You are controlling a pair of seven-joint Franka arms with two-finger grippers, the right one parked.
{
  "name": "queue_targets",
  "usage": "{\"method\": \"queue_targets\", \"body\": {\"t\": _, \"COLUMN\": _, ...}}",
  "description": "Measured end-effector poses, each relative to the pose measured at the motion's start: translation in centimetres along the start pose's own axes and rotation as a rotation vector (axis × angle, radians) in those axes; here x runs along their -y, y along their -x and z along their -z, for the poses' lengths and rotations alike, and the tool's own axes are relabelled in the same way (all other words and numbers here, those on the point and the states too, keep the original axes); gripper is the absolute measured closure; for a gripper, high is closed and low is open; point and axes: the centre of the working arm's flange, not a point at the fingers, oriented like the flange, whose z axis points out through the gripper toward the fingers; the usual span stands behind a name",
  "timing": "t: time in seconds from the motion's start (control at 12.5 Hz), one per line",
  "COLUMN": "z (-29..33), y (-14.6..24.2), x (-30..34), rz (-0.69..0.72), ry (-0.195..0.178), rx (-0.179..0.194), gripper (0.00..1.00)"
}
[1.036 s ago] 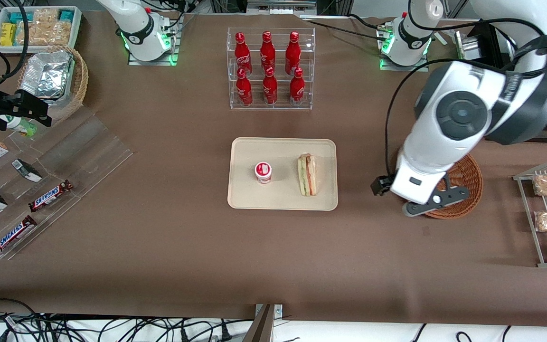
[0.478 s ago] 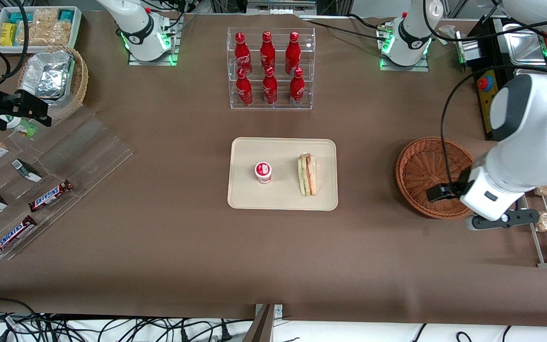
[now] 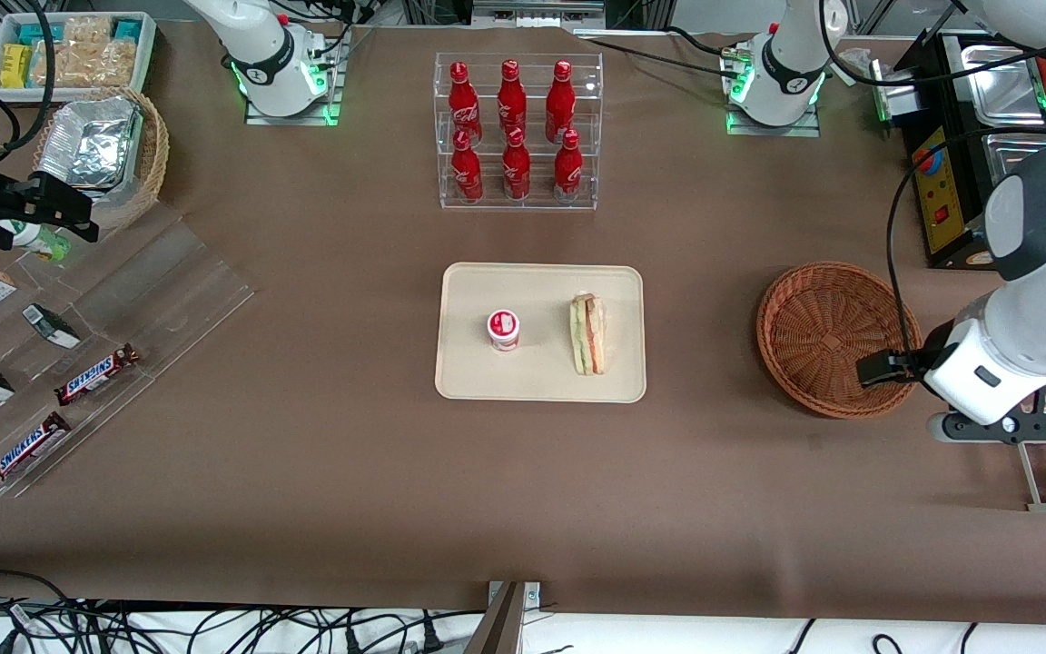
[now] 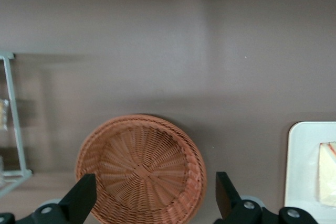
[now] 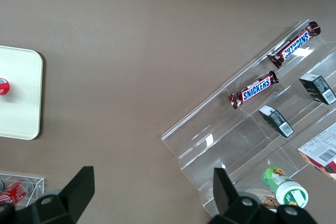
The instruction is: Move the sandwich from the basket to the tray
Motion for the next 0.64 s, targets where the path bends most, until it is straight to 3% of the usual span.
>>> {"method": "queue_targets", "body": {"t": 0.16, "z": 0.39, "y": -0.02, "x": 0.83, "rz": -0.048, "ry": -0.002, "rx": -0.004, "gripper": 0.00}}
{"method": "queue_targets", "body": {"t": 0.4, "z": 0.08, "y": 0.28, "x": 0.67, "rz": -0.116, "ry": -0.002, "rx": 0.026, "gripper": 0.00}}
{"method": "queue_targets", "body": {"t": 0.64, "z": -0.14, "y": 0.29, "x": 0.18, "rz": -0.137, "ry": 0.001, "rx": 0.033, "gripper": 0.00}}
